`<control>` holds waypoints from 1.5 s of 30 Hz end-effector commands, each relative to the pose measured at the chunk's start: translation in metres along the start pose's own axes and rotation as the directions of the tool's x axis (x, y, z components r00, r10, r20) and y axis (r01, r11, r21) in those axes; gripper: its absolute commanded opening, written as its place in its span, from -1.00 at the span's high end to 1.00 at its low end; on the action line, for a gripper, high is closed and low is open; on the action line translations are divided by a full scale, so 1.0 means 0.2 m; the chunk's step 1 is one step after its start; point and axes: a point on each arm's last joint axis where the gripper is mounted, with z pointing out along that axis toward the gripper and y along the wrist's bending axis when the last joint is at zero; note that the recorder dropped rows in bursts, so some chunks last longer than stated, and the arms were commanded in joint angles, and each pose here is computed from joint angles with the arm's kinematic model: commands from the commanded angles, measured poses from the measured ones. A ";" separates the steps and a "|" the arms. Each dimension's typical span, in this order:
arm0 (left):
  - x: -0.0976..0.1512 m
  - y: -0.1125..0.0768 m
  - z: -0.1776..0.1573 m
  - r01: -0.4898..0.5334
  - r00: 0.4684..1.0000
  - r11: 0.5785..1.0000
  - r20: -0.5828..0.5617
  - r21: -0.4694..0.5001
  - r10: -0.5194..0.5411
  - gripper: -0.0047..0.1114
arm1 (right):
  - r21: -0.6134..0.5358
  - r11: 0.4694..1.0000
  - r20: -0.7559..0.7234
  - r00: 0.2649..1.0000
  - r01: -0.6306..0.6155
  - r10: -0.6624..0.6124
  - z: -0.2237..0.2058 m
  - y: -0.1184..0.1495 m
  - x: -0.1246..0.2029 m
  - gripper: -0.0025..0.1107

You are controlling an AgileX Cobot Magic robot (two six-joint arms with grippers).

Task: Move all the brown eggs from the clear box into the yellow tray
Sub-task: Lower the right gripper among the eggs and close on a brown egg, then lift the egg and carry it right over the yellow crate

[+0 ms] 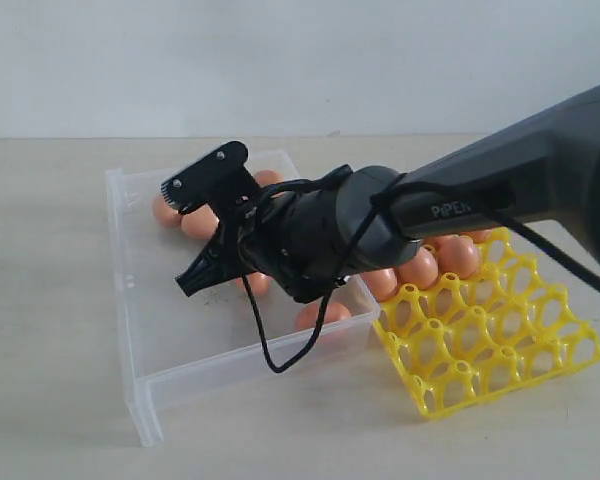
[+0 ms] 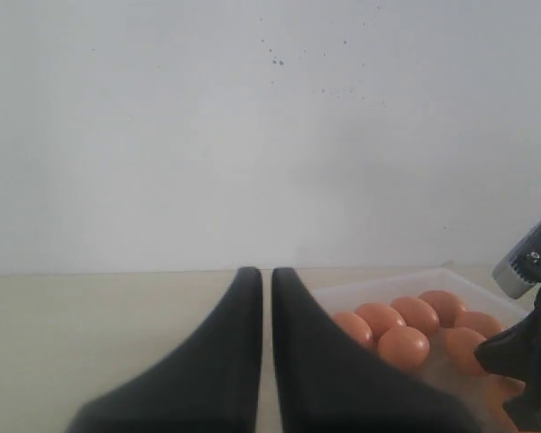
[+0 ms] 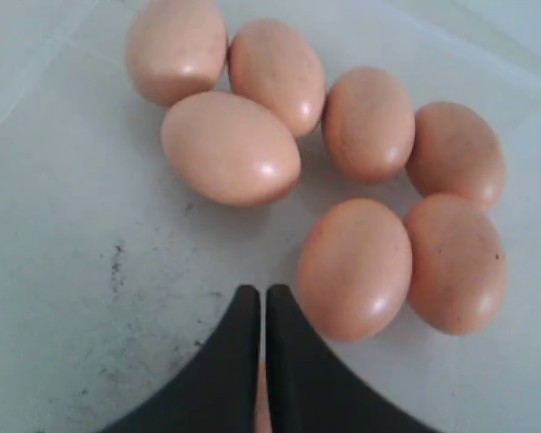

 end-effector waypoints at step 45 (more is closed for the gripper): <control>-0.01 0.00 0.00 0.000 1.000 1.000 0.013 -0.002 0.000 0.85 | -0.699 0.606 -0.390 0.509 0.379 -0.768 -0.11 -0.14 0.08 -0.01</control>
